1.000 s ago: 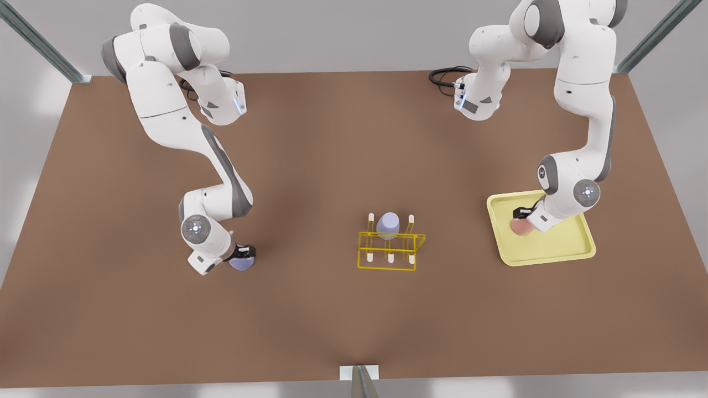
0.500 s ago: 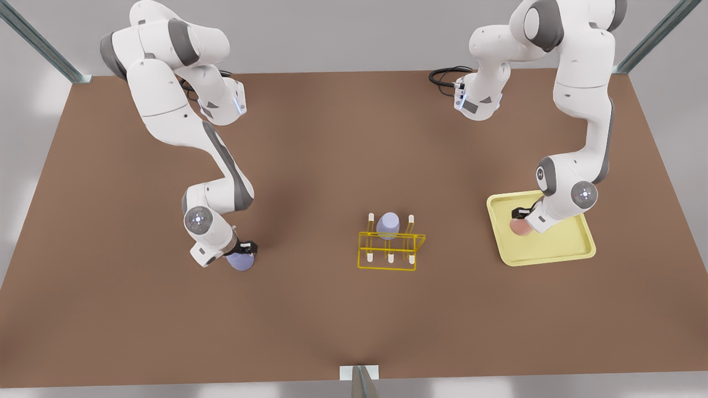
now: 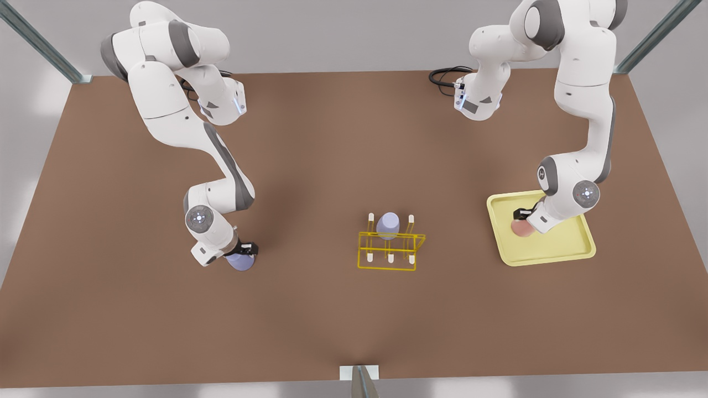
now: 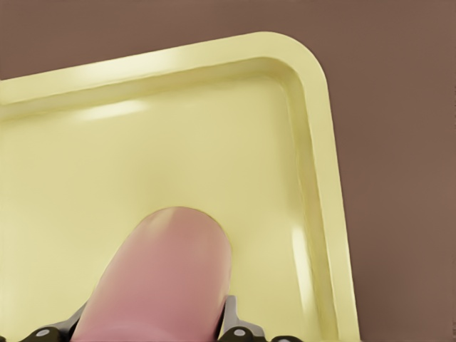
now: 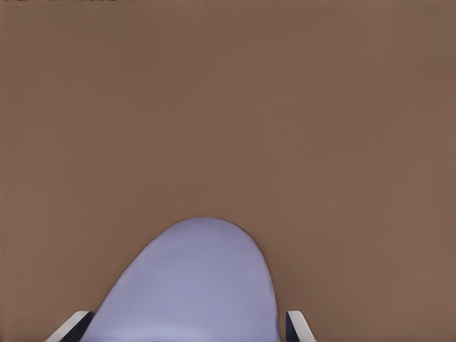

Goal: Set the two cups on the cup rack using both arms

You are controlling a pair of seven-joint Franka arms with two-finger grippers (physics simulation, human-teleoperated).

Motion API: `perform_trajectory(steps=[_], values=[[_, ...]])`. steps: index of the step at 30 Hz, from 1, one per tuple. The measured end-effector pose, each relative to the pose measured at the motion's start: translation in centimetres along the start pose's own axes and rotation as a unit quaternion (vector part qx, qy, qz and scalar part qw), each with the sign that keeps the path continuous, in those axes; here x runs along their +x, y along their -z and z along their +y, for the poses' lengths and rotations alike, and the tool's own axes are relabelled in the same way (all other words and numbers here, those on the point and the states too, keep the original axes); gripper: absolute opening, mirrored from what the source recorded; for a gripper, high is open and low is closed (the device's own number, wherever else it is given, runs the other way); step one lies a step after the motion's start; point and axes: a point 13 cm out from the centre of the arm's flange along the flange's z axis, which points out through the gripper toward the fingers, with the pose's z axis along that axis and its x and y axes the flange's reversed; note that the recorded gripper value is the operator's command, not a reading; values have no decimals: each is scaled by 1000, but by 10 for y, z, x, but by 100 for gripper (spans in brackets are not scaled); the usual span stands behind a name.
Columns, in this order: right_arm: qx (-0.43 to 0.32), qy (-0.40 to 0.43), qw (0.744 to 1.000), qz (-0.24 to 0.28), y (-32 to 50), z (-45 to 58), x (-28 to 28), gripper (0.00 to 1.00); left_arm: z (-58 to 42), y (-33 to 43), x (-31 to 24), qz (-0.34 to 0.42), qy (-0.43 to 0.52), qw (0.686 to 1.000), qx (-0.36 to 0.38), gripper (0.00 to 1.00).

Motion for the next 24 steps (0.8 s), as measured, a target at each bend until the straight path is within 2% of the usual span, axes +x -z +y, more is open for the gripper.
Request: perform_trajectory(steps=[3, 5, 7, 10, 15, 20, 24], values=[[0, -1, 1000, -1, 0, 0, 1, 98, -3, 25, -4, -14, -2, 1000, 1, 78], [0, -2, 1000, -1, 0, 0, 1, 87, -5, 45, -8, -21, -3, 1000, 2, 78], [-1, -2, 1000, -1, 0, 0, 1, 83, -8, 82, -27, -36, -4, 999, 4, 78], [-2, -2, 1000, -3, 3, 0, 0, 83, -54, 136, -67, -51, -16, 998, 27, 78], [-2, 0, 1000, -3, 3, 0, -1, 83, -195, 183, -109, -57, -67, 994, 71, 78], [-5, 2, 1000, -10, 11, 4, -7, 83, -278, 193, -157, -61, -41, 991, 113, 78], [-18, 16, 999, -23, 30, 28, -11, 83, -335, 192, -170, -57, -17, 990, 126, 78]])
